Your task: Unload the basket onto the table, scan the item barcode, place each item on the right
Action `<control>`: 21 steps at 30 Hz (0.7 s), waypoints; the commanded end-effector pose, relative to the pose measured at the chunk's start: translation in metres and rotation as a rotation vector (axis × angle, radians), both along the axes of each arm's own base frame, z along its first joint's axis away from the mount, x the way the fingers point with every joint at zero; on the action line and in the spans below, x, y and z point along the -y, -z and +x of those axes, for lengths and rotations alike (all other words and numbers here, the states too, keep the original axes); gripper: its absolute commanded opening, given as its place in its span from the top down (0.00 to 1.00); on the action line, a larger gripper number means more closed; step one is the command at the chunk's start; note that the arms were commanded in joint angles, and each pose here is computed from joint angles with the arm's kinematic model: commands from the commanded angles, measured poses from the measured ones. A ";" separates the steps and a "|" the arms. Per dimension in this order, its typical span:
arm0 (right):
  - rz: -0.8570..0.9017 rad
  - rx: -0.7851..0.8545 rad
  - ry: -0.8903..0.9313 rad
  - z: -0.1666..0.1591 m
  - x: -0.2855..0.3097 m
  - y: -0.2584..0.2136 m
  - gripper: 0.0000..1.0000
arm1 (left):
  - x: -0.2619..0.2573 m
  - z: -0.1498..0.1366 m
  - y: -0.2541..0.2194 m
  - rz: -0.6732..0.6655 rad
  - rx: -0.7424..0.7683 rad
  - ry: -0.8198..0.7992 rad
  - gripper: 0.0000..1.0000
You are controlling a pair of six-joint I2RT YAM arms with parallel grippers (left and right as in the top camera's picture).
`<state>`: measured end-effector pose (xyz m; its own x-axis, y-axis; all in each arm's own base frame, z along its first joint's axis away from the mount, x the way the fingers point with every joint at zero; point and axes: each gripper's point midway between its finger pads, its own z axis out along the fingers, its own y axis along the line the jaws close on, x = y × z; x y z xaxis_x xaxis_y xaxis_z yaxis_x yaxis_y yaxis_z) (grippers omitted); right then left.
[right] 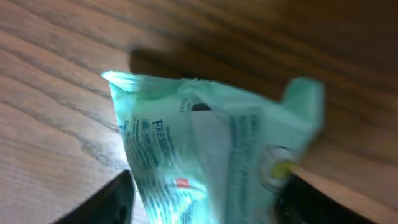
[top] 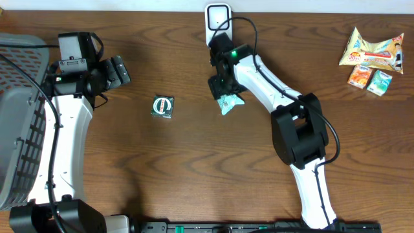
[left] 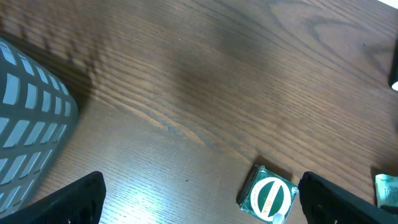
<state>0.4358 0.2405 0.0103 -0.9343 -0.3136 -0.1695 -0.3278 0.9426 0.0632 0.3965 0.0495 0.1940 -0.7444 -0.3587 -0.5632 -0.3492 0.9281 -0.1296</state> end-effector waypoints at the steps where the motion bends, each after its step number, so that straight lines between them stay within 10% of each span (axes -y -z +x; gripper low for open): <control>1: 0.058 -0.034 -0.026 -0.012 -0.011 0.006 0.52 | -0.002 -0.001 0.004 -0.001 -0.013 -0.014 0.02; 7: 0.113 -0.056 -0.027 -0.015 -0.016 0.008 0.98 | -0.002 -0.001 0.004 -0.001 -0.013 -0.014 0.03; 21: 0.362 0.112 0.040 0.023 -0.003 -0.095 0.99 | -0.002 -0.001 0.004 -0.001 -0.013 -0.014 0.02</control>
<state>0.4495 0.2414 0.0459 -0.9389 -0.2270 -0.2588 -0.2964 0.9154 0.2722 0.3965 0.0495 0.1940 -0.7444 -0.3587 -0.5632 -0.3492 0.9281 -0.1296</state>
